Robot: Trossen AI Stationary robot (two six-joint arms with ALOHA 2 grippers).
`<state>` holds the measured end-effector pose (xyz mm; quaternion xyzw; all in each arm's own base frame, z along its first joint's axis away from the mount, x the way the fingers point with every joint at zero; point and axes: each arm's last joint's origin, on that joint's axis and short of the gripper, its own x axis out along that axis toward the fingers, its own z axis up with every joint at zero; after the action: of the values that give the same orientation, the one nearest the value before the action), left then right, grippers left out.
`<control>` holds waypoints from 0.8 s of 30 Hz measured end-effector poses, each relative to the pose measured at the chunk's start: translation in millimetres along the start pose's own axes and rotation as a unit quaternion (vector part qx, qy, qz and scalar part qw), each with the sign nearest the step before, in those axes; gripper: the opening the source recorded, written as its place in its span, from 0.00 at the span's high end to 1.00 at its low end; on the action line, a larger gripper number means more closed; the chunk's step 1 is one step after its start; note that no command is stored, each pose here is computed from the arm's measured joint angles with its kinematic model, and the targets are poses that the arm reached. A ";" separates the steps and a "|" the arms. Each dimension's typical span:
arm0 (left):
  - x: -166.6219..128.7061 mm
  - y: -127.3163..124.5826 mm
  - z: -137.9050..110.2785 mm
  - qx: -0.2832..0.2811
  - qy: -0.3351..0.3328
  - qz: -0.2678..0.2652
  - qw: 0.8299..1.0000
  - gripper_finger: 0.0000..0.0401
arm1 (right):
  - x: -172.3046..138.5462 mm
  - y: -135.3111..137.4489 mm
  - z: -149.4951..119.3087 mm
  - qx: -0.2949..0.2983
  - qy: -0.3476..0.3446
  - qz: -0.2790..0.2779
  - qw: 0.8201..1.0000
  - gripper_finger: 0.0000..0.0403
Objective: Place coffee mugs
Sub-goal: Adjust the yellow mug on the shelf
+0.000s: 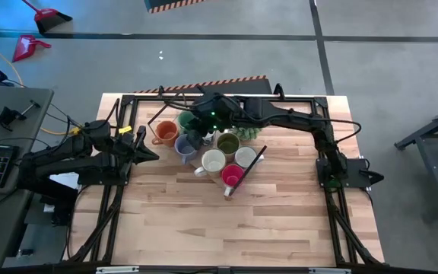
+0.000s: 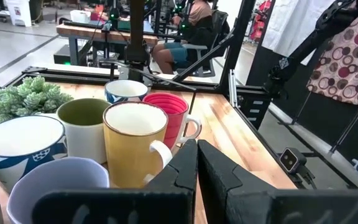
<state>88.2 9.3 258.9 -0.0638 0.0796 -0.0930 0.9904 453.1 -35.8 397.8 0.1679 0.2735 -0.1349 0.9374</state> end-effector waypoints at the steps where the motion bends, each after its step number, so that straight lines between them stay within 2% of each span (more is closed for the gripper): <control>1: 0.0 0.0 -0.1 0.000 0.000 0.000 1.000 1.00 | -2.7 3.3 0.7 -0.005 -0.006 0.005 1.000 0.81; 15: 0.0 0.0 -0.1 0.000 0.000 0.000 1.000 1.00 | -38.3 46.0 11.9 -0.068 -0.106 0.076 0.989 0.81; 24: 0.0 0.0 0.0 0.000 0.000 0.000 1.000 1.00 | -45.7 66.9 8.2 -0.105 -0.129 0.102 0.981 0.81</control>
<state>88.1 9.3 259.0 -0.0640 0.0794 -0.0930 0.9904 442.8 29.1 445.9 0.0769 0.1448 -0.0298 0.9860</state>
